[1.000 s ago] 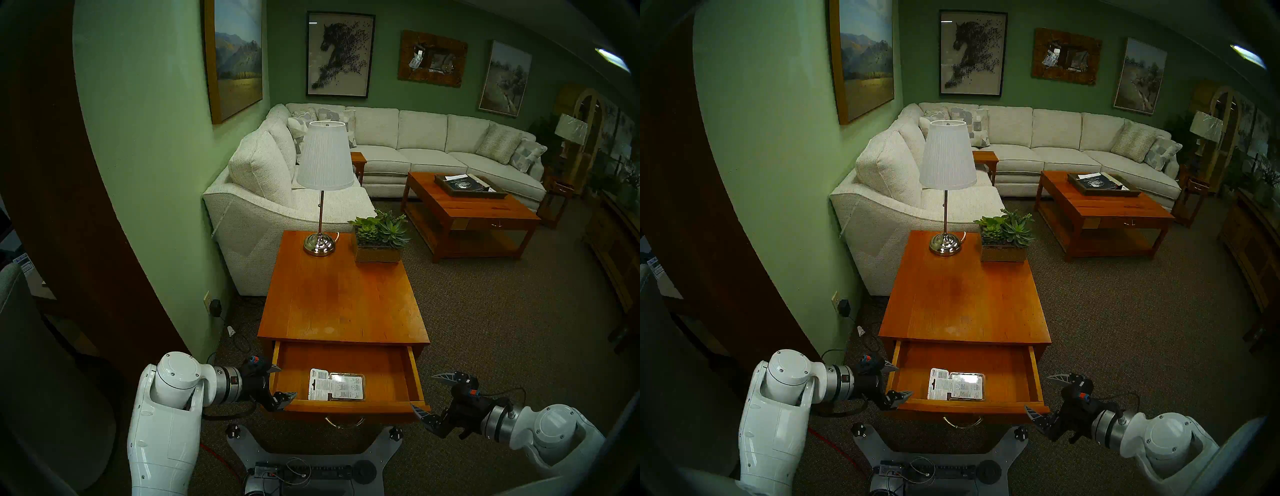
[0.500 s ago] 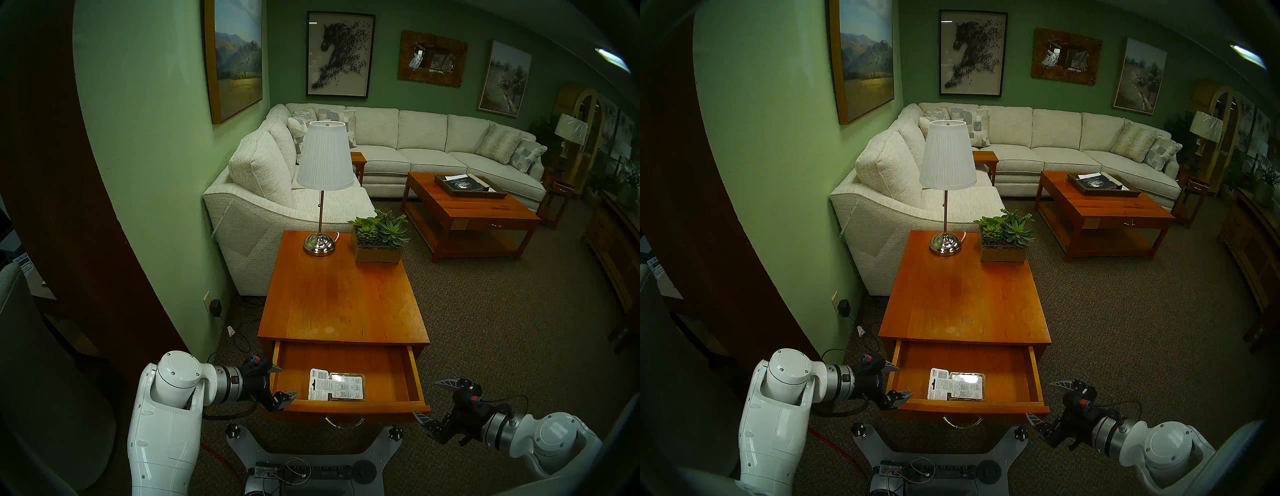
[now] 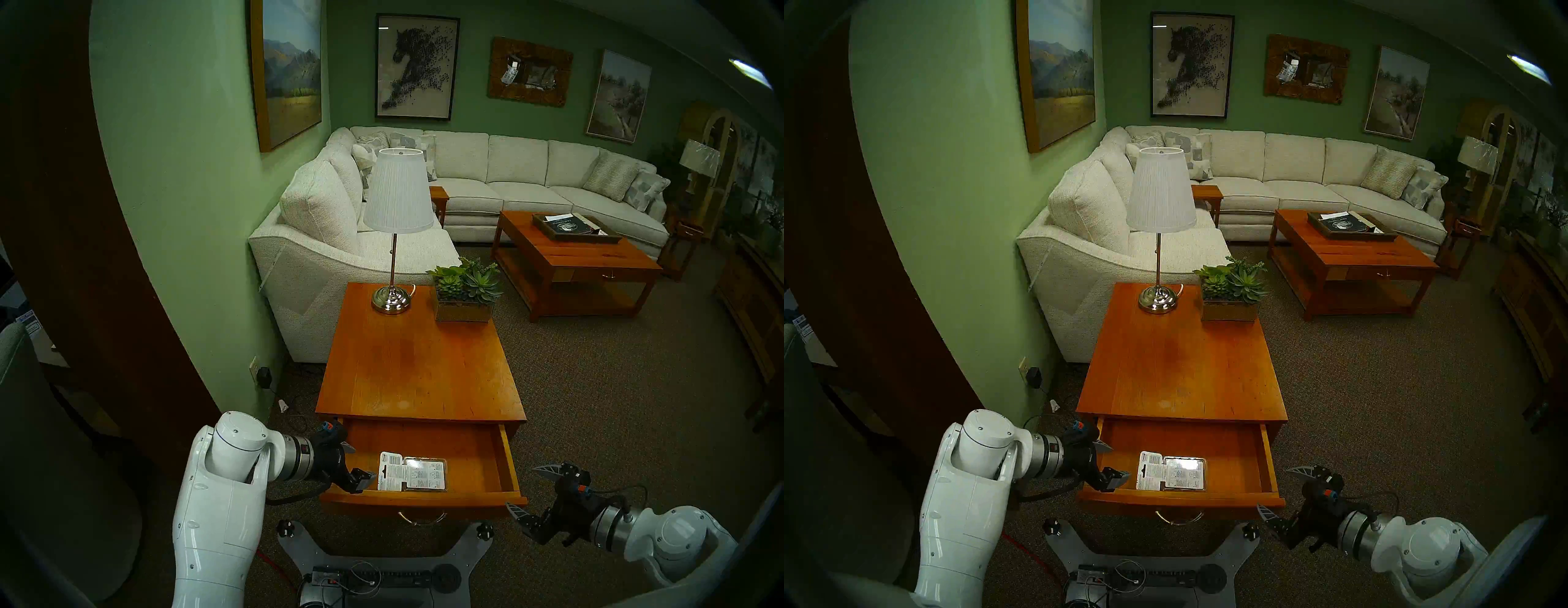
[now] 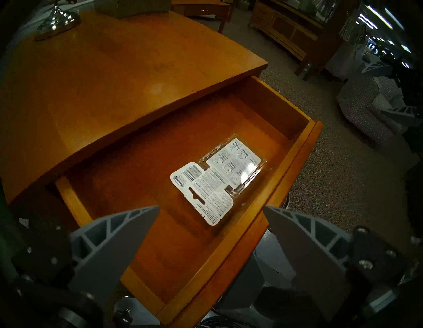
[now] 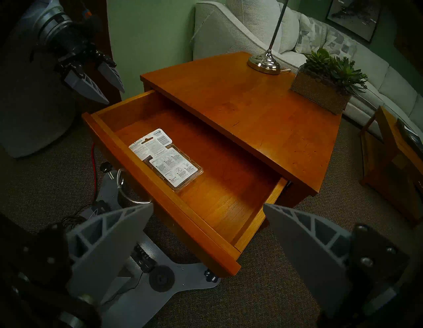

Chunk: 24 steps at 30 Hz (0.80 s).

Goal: Open the drawer, take out the contents and close the drawer

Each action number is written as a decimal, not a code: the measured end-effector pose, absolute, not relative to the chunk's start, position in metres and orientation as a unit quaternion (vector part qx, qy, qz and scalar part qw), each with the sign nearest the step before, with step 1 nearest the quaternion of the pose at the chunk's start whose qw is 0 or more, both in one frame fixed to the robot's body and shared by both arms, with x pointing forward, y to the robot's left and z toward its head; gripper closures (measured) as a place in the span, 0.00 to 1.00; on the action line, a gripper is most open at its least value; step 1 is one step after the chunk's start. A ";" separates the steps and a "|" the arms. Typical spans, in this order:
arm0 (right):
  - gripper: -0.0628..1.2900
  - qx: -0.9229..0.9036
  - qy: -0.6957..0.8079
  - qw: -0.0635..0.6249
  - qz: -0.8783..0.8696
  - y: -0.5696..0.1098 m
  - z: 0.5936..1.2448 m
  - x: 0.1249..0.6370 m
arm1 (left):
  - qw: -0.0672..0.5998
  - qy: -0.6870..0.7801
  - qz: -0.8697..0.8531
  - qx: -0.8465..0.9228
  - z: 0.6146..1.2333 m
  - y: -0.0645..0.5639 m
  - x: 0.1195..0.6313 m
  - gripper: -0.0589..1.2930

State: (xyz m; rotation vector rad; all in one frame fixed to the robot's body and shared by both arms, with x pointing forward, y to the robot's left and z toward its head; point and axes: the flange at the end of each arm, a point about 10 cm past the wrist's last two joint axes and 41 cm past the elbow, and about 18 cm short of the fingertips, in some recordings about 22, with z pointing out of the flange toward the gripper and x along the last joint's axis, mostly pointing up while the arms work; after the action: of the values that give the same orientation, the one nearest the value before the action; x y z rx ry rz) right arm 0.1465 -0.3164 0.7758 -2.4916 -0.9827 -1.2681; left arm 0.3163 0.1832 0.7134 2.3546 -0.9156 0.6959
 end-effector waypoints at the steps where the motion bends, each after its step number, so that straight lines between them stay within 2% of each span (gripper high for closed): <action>1: 0.03 -0.837 -0.330 0.089 -0.426 -0.316 0.776 0.146 | 0.257 -0.333 0.252 0.871 0.711 0.182 0.318 0.04; 14: 0.03 -0.837 -0.331 0.089 -0.426 -0.317 0.776 0.147 | 0.262 -0.299 0.217 0.892 0.693 0.157 0.347 0.04; 24: 0.03 -0.837 -0.332 0.089 -0.427 -0.317 0.776 0.147 | 0.238 -0.306 0.201 0.900 0.672 0.138 0.359 0.04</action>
State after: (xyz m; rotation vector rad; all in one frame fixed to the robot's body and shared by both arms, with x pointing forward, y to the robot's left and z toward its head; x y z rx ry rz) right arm 0.1472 -0.3165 0.7765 -2.4889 -0.9865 -1.2692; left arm 0.3595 0.1378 0.6719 2.4661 -0.8378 0.5498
